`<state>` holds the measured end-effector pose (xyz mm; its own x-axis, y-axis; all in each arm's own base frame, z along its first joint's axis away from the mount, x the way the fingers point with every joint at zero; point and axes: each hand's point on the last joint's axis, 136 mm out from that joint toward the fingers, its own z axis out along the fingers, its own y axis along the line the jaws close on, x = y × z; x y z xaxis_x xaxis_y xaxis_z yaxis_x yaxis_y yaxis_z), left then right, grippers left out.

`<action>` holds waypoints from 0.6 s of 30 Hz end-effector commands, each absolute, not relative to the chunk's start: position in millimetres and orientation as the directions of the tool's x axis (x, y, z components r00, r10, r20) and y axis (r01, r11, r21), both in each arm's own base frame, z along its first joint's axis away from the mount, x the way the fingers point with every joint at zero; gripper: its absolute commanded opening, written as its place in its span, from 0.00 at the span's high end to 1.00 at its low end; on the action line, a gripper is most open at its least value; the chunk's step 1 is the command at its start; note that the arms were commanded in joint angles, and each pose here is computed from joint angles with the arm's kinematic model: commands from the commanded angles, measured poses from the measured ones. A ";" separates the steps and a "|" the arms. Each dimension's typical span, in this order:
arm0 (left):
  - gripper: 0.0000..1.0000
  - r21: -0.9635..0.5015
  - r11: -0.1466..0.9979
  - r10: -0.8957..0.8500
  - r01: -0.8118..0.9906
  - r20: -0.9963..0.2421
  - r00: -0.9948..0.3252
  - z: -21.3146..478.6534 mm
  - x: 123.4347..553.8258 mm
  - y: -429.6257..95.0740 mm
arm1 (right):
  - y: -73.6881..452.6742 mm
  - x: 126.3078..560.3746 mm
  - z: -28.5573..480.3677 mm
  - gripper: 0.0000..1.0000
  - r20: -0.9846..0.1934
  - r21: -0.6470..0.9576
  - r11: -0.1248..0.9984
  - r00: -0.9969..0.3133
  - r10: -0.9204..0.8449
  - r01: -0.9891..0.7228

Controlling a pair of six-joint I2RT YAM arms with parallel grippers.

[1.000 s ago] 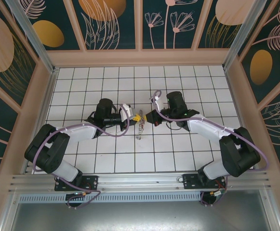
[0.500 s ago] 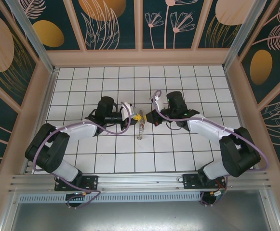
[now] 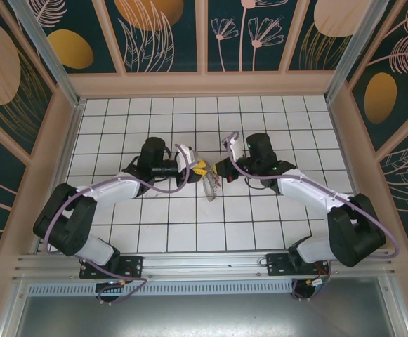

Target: Put the keys on the keyring

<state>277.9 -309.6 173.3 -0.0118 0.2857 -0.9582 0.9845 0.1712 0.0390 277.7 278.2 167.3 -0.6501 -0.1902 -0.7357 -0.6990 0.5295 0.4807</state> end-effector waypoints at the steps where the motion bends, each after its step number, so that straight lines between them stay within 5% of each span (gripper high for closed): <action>1: 0.66 0.057 0.197 0.210 0.979 -0.978 0.014 199.8 272.2 -308.0 | 266.2 277.6 166.0 1.00 -0.733 0.476 0.573 -0.661 -0.161 -0.667; 10: 0.61 0.022 0.234 0.167 0.972 -0.986 -0.018 207.0 273.5 -305.7 | 250.4 277.8 152.9 1.00 -0.707 0.478 0.638 -0.696 -0.128 -0.603; 18: 0.57 -0.162 0.340 0.055 0.926 -0.980 -0.192 207.8 286.7 -301.0 | 216.4 284.8 126.5 1.00 -0.640 0.496 0.763 -0.768 -0.001 -0.415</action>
<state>283.4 -301.2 202.4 -0.1348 0.1303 -0.9823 0.9478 0.3060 -0.0895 282.3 231.9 132.9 -0.7412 -0.0778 -0.6667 -0.5092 0.7123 0.4830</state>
